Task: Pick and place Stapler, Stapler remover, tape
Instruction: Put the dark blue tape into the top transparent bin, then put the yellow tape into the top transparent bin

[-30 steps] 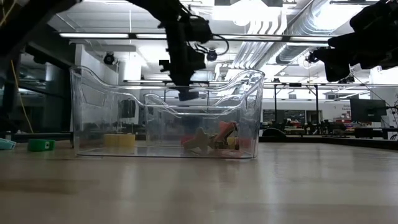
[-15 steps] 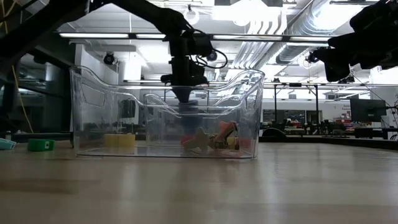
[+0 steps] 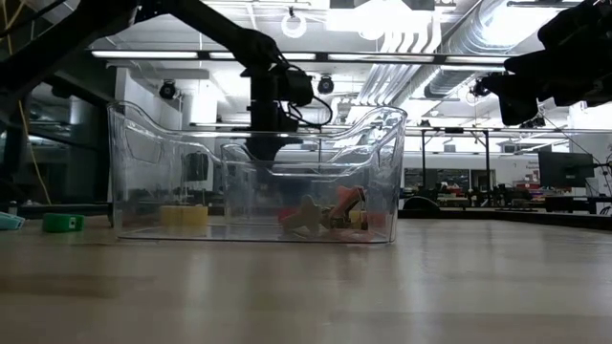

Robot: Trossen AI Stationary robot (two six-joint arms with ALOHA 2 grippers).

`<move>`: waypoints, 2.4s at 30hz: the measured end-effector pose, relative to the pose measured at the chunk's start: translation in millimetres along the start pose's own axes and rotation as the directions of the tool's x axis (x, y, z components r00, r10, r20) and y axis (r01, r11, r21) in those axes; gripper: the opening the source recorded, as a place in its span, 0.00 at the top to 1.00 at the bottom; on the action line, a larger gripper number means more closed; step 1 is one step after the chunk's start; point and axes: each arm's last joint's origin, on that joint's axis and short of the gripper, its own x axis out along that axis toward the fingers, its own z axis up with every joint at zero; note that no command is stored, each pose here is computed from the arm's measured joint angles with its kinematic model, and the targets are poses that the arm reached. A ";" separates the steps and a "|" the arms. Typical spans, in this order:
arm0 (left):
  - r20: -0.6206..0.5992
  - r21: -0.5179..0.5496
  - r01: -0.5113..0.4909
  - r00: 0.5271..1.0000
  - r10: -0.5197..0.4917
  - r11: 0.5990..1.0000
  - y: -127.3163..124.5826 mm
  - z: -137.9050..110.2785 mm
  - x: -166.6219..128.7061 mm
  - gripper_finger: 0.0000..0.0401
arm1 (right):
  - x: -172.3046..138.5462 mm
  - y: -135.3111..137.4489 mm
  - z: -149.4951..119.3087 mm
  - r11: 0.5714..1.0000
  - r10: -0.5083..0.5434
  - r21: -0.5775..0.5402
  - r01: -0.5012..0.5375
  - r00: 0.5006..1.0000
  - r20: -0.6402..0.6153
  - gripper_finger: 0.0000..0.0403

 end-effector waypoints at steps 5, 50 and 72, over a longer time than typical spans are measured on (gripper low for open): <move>-0.038 -0.007 0.019 0.999 -0.020 1.000 1.3 -5.3 9.2 0.93 | 0.0 0.0 0.1 1.000 0.000 0.000 0.000 1.000 0.001 0.56; -0.111 0.028 0.167 0.980 -0.163 0.986 -1.8 -13.2 18.3 0.81 | 0.0 0.0 0.2 1.000 0.000 0.000 0.000 1.000 0.001 0.56; -0.052 0.099 0.101 0.994 -0.096 0.990 3.6 -15.9 -15.0 0.54 | 0.0 0.0 0.1 1.000 0.000 0.000 0.000 1.000 0.001 0.56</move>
